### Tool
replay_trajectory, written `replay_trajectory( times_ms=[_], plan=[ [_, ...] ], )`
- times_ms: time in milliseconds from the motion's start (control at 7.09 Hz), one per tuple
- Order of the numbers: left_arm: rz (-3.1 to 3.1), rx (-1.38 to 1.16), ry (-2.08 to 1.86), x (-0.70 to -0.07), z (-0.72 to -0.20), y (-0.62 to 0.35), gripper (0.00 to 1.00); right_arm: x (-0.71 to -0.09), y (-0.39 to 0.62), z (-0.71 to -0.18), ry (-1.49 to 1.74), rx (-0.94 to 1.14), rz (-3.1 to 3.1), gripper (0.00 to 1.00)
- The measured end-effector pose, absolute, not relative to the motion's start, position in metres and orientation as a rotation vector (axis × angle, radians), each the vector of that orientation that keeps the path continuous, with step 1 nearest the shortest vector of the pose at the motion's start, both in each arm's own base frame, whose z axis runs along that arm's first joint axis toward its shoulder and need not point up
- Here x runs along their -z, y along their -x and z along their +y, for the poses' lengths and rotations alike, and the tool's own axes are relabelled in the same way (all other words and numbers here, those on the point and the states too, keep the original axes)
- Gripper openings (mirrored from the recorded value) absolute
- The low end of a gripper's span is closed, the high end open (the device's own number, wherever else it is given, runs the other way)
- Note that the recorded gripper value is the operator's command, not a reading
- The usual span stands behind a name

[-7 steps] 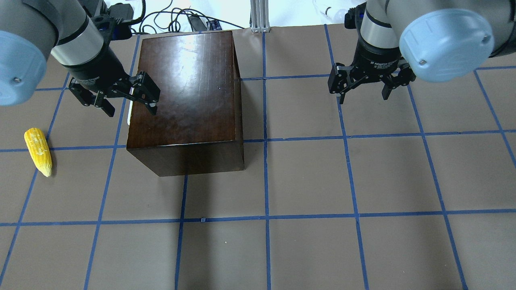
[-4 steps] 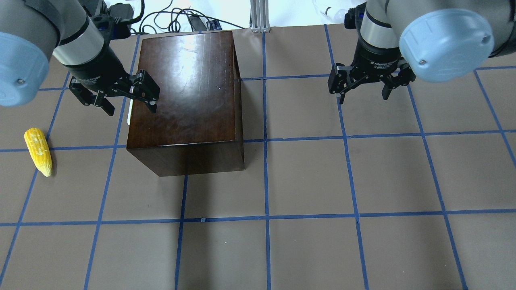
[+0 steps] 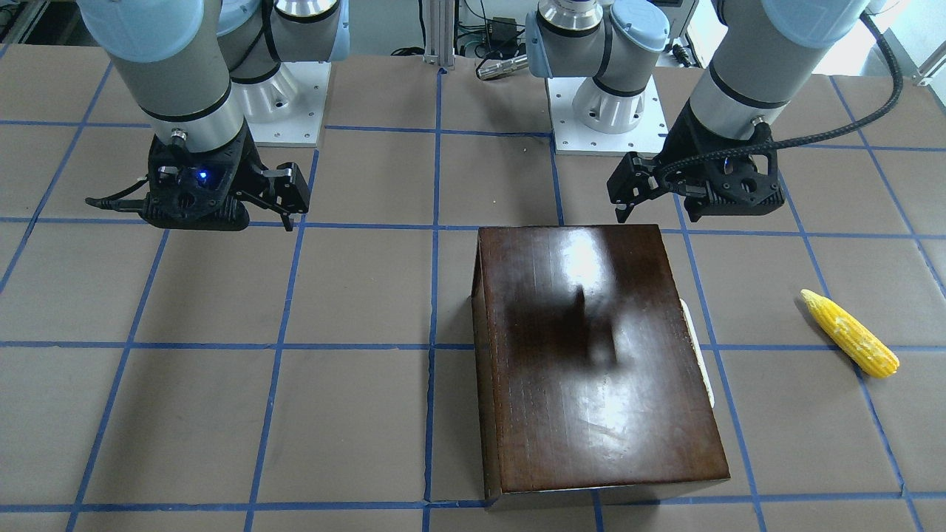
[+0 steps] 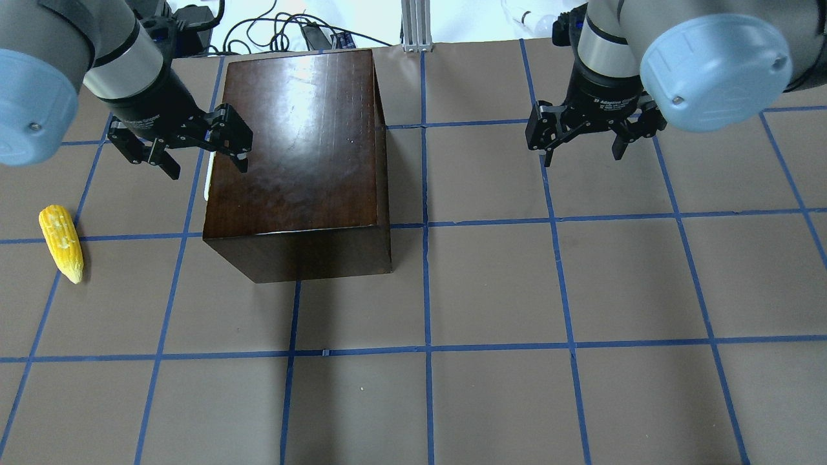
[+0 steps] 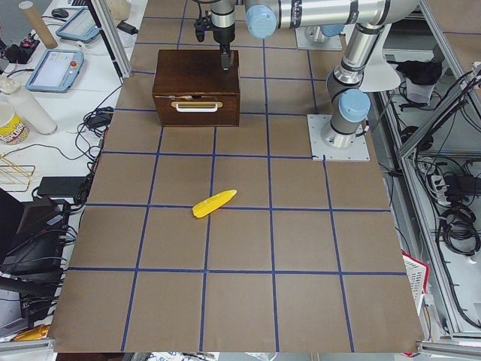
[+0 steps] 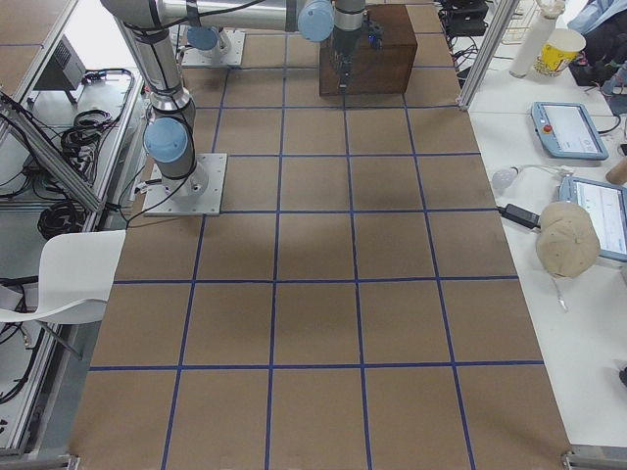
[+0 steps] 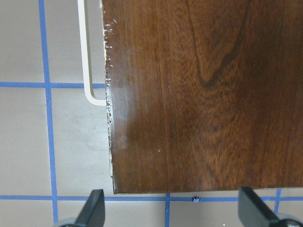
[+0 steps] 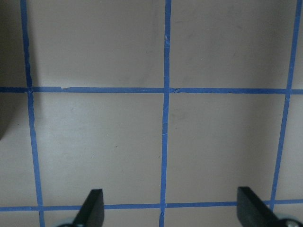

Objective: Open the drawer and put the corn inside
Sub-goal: 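Move the left gripper down beside the cabinet to the white drawer handle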

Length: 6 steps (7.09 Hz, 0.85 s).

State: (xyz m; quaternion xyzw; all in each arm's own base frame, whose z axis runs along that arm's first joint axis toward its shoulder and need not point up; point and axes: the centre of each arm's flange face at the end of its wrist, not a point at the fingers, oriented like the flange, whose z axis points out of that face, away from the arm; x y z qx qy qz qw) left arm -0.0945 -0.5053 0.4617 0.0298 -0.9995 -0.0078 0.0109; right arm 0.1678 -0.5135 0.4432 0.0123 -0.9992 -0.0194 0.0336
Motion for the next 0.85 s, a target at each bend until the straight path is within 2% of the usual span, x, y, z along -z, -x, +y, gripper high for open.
replay_trajectory(
  times_ms=[423,846],
  plan=[
    [-3.107,-0.008,-0.124,-0.47,-0.525,0.033,1.0,-0.443,-0.168,-0.514,-0.038,0.062,-3.073,1.0],
    [-3.065,0.025,-0.092,-0.449,-0.541,-0.043,1.0,-0.443,-0.168,-0.513,-0.038,0.06,-3.073,1.0]
  ],
)
